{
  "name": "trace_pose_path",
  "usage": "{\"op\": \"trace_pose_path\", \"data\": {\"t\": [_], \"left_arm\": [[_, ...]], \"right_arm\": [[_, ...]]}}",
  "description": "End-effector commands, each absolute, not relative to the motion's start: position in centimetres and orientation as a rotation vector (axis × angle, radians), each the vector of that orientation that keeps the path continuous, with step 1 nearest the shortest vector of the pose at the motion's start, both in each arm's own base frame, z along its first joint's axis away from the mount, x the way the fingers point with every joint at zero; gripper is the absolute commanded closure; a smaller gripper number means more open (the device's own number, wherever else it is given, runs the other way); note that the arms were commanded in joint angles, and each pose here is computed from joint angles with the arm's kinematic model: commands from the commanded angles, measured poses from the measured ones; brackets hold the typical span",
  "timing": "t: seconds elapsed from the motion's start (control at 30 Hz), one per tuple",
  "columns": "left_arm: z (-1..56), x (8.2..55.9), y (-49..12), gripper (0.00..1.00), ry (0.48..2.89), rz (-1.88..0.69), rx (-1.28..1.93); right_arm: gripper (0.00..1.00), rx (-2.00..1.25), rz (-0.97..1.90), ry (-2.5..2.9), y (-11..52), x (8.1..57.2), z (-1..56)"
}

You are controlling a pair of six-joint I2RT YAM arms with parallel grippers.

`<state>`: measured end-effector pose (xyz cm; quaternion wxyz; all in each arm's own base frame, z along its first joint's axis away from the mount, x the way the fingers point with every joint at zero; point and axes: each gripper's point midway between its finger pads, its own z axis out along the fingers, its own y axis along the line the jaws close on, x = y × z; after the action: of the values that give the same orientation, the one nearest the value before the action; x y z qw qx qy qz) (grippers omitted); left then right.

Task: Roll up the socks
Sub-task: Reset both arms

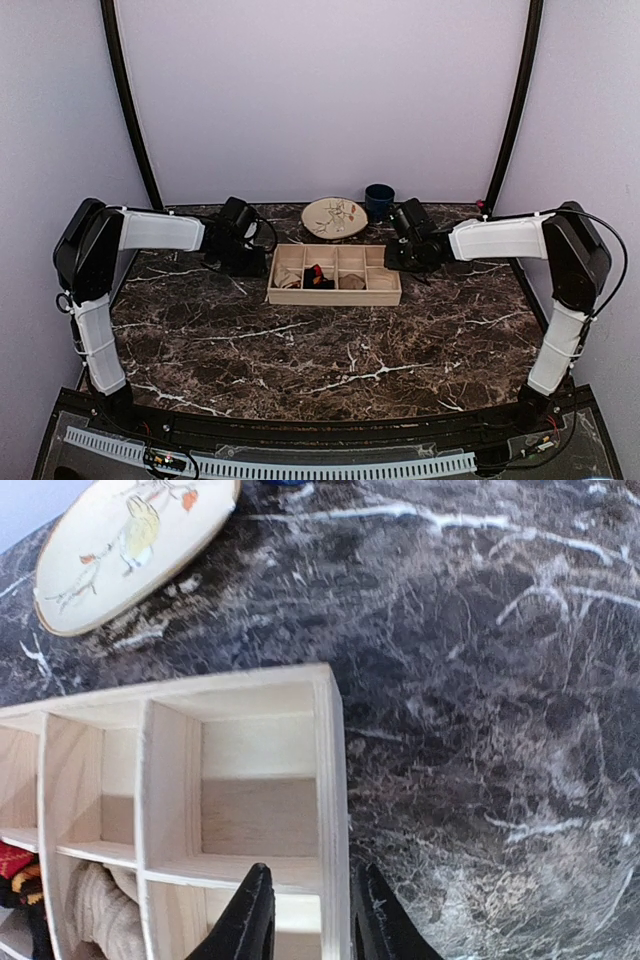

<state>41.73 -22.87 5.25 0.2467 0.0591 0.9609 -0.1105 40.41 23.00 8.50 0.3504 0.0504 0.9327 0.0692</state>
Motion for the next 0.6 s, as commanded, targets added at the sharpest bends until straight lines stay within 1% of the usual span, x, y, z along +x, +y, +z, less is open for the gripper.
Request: {"op": "trace_pose_path", "data": {"t": [0.0, 0.07, 0.13, 0.27, 0.33, 0.4, 0.5, 0.57], "left_arm": [[9.4, 41.7, -19.2, 0.57, 2.522, -0.186, 0.060], [11.6, 42.3, -18.4, 0.56, 2.446, -0.157, 0.059], [14.9, 42.8, -17.9, 0.55, 2.329, -0.146, 0.071], [21.5, 42.7, -16.8, 0.46, 2.044, -0.167, 0.082], [24.4, 41.9, -16.1, 0.40, 1.915, -0.172, 0.089], [26.3, 41.1, -15.6, 0.29, 1.827, -0.168, 0.100], [27.4, 40.4, -14.9, 0.16, 1.783, -0.146, 0.104], [27.5, 40.1, -14.8, 0.13, 1.786, -0.147, 0.106]], "right_arm": [[0.73, 0.097, 0.172, 2.235, 23.3, 43.1, 16.0], [0.68, 0.132, 0.122, 2.205, 22.0, 43.6, 17.5], [0.66, 0.177, 0.077, 2.198, 20.1, 43.7, 18.1], [0.62, 0.259, 0.056, 2.166, 16.7, 43.1, 19.4], [0.61, 0.269, 0.018, 2.174, 15.6, 42.5, 19.2], [0.60, 0.276, 0.020, 2.157, 14.9, 41.5, 20.6], [0.60, 0.292, 0.008, 2.165, 14.0, 40.4, 20.8], [0.60, 0.309, 0.014, 2.157, 13.5, 39.8, 21.1]]}}
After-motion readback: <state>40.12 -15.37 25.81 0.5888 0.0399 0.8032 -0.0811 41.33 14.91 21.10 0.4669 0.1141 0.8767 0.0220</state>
